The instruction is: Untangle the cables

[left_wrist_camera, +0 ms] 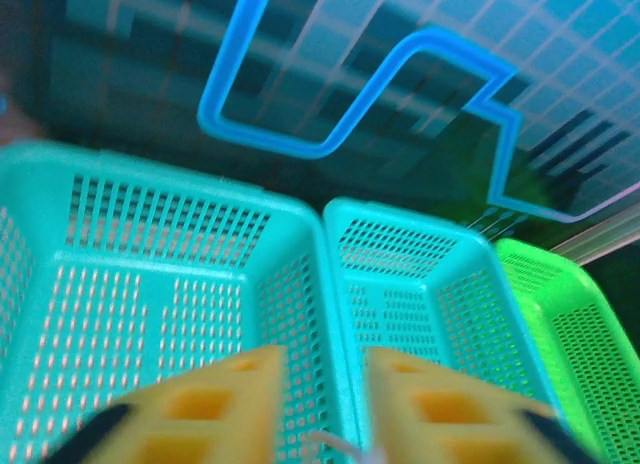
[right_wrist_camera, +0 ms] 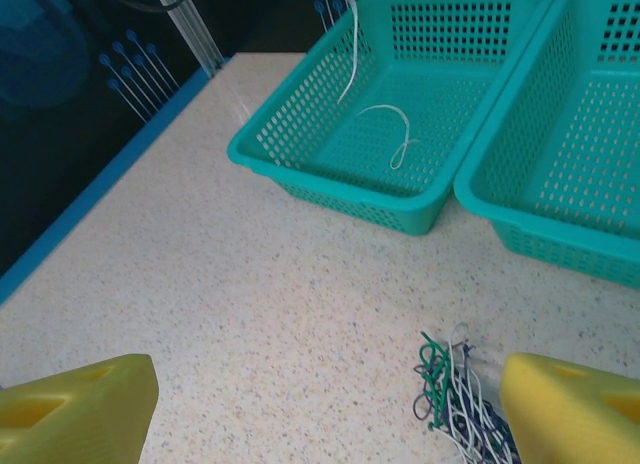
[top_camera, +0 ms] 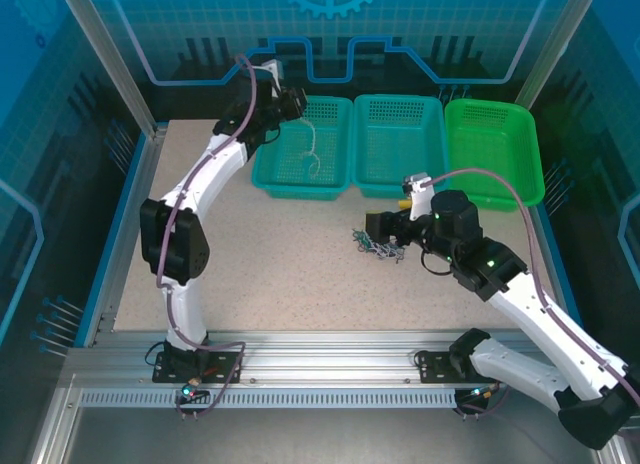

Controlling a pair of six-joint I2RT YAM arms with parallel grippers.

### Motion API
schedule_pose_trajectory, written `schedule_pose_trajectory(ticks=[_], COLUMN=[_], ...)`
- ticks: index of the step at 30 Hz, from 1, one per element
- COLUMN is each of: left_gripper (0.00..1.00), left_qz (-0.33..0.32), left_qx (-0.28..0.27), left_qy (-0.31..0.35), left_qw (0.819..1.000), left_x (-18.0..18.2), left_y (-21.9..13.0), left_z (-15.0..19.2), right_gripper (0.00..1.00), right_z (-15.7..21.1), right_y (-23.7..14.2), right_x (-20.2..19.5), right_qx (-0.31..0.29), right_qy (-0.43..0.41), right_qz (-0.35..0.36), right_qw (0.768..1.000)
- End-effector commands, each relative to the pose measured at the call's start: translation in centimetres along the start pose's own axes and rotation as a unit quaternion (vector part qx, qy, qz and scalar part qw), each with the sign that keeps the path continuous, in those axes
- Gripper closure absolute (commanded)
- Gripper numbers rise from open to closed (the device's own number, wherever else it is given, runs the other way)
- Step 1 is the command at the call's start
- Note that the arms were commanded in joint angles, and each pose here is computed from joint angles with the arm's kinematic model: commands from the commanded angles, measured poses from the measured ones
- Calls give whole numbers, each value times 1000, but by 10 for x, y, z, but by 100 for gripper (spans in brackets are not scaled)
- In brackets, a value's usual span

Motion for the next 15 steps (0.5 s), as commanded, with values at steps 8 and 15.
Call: schedule_pose_trajectory(ticks=[8, 15], left_gripper=[40, 40], left_qz=[44, 104], left_qx=[-54, -17], left_qy=[9, 26], left_qw=[998, 994], left_x=[-29, -72], left_y=[-84, -156], left_z=[-17, 47], right_gripper=[11, 11], right_z=[8, 48], right_y=[26, 75], right_x=[-28, -64], right_qx=[50, 149], right_qy=[48, 65], right_qz=[69, 122], right_qw=[995, 979])
Point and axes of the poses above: each hand's point on the last joint's axis, 136 mm out from that joint toward the fingers, its own y axis out along the fingers, its own x axis along the line the jaws close on, z = x × y, the point moved 5 cm from there along -y, back along the fingers, and after that the axes turned 6 degrees about y, right-handed, at the moved point
